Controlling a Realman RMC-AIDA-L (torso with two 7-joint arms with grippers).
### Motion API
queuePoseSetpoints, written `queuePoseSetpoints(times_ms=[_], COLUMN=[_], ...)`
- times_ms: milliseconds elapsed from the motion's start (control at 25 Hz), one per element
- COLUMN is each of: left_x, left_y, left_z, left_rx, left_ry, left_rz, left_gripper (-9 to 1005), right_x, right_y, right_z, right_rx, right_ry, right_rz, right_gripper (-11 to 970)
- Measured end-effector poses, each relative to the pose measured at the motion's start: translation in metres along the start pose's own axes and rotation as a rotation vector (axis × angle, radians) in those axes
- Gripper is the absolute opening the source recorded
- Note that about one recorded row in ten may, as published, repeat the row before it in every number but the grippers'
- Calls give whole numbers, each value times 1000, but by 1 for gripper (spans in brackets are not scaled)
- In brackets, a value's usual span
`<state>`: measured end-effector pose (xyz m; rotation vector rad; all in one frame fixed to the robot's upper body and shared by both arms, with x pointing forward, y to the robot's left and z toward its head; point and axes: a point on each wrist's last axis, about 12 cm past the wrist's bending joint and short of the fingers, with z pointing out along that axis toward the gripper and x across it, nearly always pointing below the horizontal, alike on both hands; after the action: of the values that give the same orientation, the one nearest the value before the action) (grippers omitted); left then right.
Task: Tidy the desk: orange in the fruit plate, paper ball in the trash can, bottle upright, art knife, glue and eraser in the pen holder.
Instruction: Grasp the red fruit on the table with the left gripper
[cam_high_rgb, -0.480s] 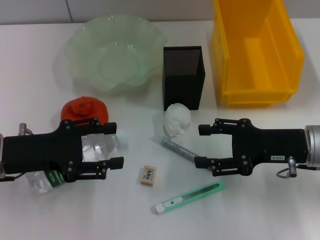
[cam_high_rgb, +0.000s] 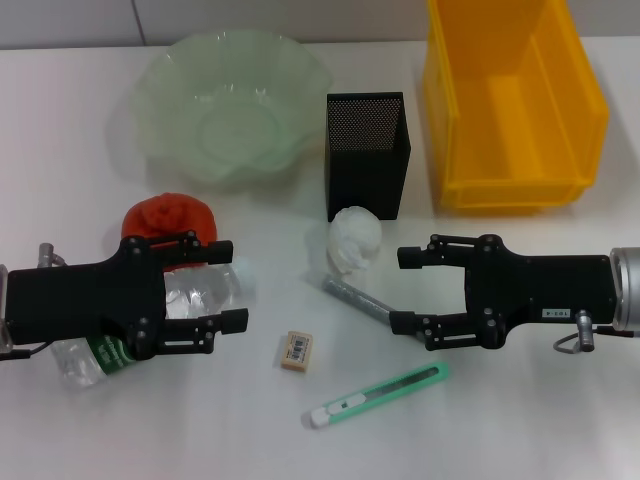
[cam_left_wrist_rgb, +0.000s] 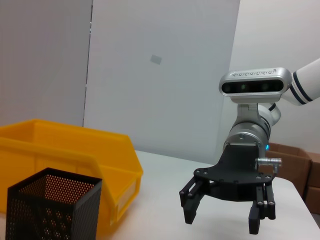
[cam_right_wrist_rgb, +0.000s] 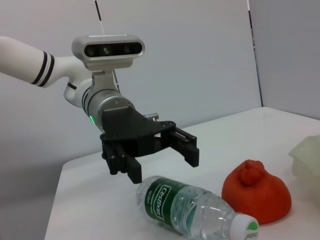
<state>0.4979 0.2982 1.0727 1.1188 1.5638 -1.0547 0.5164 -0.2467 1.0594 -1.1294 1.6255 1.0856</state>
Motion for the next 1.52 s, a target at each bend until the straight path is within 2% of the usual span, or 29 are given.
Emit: queuePoseSetpoints(times_ms=[320,720,760,1040,1320,1520], left_x=[-3,1,1,6,15,22], left_y=[3,27,27,41,45,50], left_z=[5,5,5,-2,-11,-10], left_rx=[-41,-270,-270,-365,-411,-456], left_ry=[-46,-28,-28,56,152,210], left_rz=[6,2,2,16,8,5], left_gripper=[782,783,783,783,783,782], right_x=[0,4,4,4,4,4], right_y=[-1,1,1,1,0,0], right_z=[0,-3,-3,-4,-6,-6], right_rx=[5,18,18,18,20,21], right_ry=[1,1,1,3,6,6], right_rz=[2,13,13,10,10,10], right_gripper=[801,801,801,800,800,800])
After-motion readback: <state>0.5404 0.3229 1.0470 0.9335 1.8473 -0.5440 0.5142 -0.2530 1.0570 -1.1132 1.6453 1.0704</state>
